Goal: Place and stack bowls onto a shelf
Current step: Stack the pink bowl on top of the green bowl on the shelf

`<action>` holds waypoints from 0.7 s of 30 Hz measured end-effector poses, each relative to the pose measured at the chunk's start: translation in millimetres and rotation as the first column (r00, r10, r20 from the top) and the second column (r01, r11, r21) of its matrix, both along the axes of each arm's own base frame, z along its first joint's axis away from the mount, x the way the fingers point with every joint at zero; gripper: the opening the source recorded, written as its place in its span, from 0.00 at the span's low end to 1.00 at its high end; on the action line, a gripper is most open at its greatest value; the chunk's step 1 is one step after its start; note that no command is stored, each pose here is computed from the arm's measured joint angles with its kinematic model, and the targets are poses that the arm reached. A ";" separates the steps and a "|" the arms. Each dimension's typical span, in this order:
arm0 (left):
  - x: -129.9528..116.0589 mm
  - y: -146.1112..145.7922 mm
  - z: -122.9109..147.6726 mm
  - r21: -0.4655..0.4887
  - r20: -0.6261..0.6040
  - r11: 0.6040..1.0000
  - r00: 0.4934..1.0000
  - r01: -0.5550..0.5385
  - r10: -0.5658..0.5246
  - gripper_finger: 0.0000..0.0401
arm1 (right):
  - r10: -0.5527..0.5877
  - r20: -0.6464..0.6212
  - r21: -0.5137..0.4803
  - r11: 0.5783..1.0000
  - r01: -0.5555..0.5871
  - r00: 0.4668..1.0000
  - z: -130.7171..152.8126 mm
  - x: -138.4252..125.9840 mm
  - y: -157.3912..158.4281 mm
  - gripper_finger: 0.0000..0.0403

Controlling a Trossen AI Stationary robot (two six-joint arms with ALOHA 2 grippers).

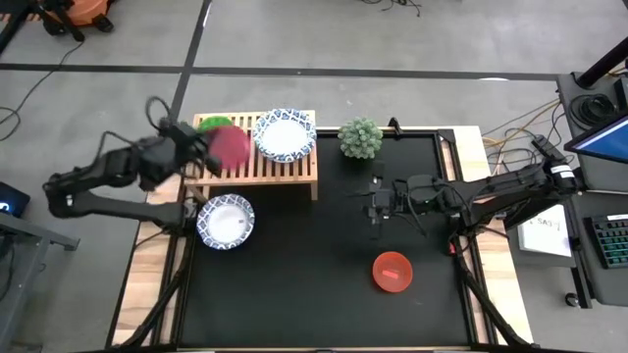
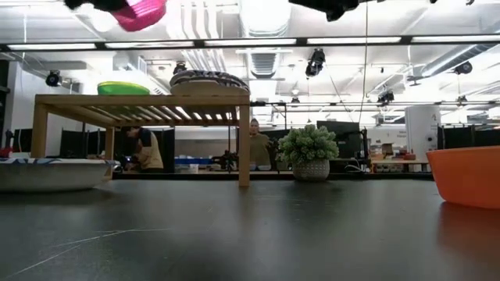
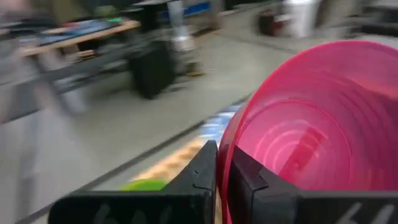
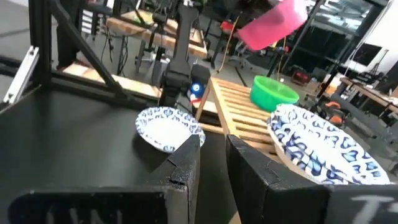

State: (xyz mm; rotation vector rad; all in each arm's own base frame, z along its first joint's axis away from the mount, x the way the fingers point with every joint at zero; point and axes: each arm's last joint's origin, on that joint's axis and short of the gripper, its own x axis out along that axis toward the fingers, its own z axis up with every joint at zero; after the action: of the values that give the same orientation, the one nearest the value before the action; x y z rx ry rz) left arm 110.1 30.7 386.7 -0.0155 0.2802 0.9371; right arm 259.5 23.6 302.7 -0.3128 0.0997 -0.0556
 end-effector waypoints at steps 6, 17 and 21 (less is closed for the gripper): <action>-19.0 22.1 16.2 0.032 -0.098 0.975 0.970 -0.221 0.223 0.00 | 0.002 -0.002 -0.012 1.000 -0.002 1.000 0.0 1.7 0.2 0.17; -14.3 82.7 -10.1 -0.093 -0.406 0.931 0.868 -0.352 0.288 0.00 | 0.005 0.012 -0.009 1.000 -0.005 1.000 3.2 -0.8 0.0 0.17; -19.1 97.4 -10.5 -0.135 -0.459 0.910 0.839 -0.392 0.294 0.00 | 0.005 0.005 -0.005 1.000 -0.005 1.000 2.2 -0.4 0.1 0.17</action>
State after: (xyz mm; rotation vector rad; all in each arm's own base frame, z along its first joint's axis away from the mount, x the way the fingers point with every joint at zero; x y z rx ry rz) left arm 91.0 128.1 376.1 -0.0698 0.8175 1.2647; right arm 259.0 23.7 304.9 -0.3181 0.0937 -0.0518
